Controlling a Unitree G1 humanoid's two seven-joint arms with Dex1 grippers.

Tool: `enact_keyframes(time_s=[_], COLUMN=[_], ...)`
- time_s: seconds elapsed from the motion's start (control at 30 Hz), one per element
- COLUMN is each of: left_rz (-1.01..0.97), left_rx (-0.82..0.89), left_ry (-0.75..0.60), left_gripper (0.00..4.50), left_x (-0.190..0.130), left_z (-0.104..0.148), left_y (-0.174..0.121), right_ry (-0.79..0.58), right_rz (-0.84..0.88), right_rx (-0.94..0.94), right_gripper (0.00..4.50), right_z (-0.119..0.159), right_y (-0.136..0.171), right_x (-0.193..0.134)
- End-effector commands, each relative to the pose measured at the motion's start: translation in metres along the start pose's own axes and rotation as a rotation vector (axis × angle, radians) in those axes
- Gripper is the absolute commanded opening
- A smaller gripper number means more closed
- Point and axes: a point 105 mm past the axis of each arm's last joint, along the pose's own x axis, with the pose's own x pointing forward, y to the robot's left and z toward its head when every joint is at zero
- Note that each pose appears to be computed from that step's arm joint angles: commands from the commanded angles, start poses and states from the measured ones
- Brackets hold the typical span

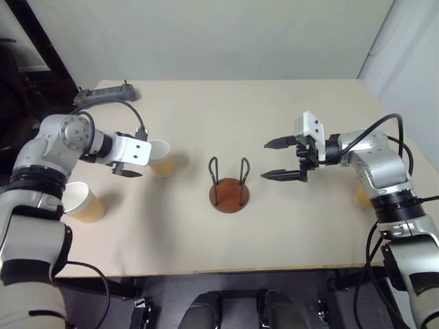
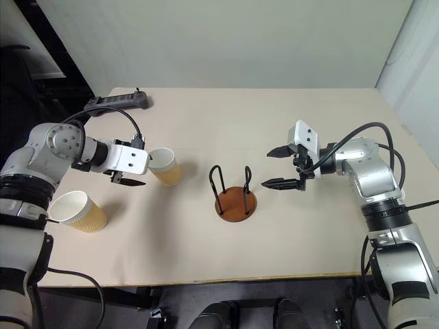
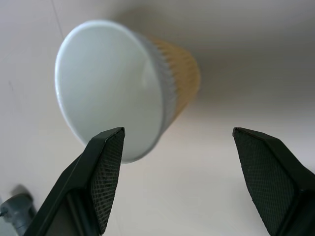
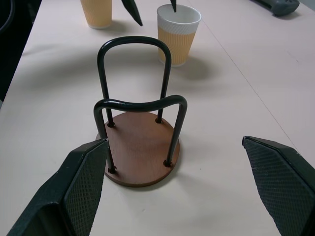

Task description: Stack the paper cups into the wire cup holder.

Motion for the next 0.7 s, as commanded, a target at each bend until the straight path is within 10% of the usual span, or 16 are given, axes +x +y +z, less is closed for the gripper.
enact_keyframes(time_s=[0.03,0.47,0.7], left_rz=[0.038,-0.02,-0.003], left_rx=[0.02,0.033,0.058], left_ry=[0.008,-0.044,-0.029], left_gripper=[3.77,3.77,1.75], left_x=[-0.004,0.016,0.017], left_z=[0.0,0.007,0.005], left_y=[0.009,-0.006,-0.005], right_ry=[-0.023,-0.015,-0.014], right_rz=[-0.011,-0.009,-0.008], right_rx=[-0.042,-0.047,-0.045], right_gripper=[4.48,4.48,4.5], right_z=[0.012,0.012,0.012], right_y=[0.0,0.002,0.003], right_x=[-0.007,-0.008,-0.008])
